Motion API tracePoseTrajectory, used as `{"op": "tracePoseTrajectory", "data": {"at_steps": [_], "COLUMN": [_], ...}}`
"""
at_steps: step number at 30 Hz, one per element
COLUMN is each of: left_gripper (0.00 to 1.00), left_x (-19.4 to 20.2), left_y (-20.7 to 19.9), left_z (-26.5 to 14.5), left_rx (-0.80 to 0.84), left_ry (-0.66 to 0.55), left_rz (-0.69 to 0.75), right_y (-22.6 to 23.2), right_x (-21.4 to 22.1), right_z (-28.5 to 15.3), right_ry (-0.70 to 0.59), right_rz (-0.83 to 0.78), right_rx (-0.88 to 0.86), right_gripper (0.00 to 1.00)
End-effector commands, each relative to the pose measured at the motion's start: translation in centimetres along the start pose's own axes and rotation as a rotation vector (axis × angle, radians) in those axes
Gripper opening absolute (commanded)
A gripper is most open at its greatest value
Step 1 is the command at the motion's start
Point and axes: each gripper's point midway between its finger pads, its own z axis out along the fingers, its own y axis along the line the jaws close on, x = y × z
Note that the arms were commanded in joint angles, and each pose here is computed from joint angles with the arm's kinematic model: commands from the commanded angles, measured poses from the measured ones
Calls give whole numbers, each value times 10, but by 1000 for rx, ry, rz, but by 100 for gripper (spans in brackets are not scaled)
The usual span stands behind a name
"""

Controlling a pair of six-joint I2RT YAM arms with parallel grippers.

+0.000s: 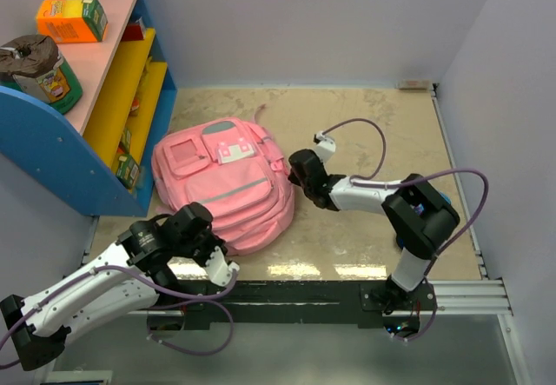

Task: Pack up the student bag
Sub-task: Zip the student bag at the center of the board.

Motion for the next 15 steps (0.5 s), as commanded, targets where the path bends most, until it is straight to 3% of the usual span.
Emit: {"op": "tracePoseTrajectory", "data": {"at_steps": [1,4,5,7,8,11,15], "left_gripper": [0,0,0,0,0,0,0], "left_x": [8,8,6,6,6,7,7], "left_y": [-37,-39,-39,-39,-39,-39,-38], "left_z": [-8,-12,-14,-15,-15,-13,-14], "left_rx": [128,124,124,124,123,111,107], "left_ry": [34,34,27,31,31,29,32], "left_rz": [-42,-61,-78,-93,-93,-98,-108], "right_y": [37,34,33,32,39,51,89], "right_x": [-48,-63,-67,-85,-86,-80,-67], "right_z": [27,42,45,50,51,64,82], "right_ry": [-114,-104,-92,-107,-95,-49,26], "right_rz": [27,24,15,-2,-6,-66,-110], "right_rx": [-38,-31,-32,-24,-62,-91,-218], "right_gripper": [0,1,16,34,53,71,75]}}
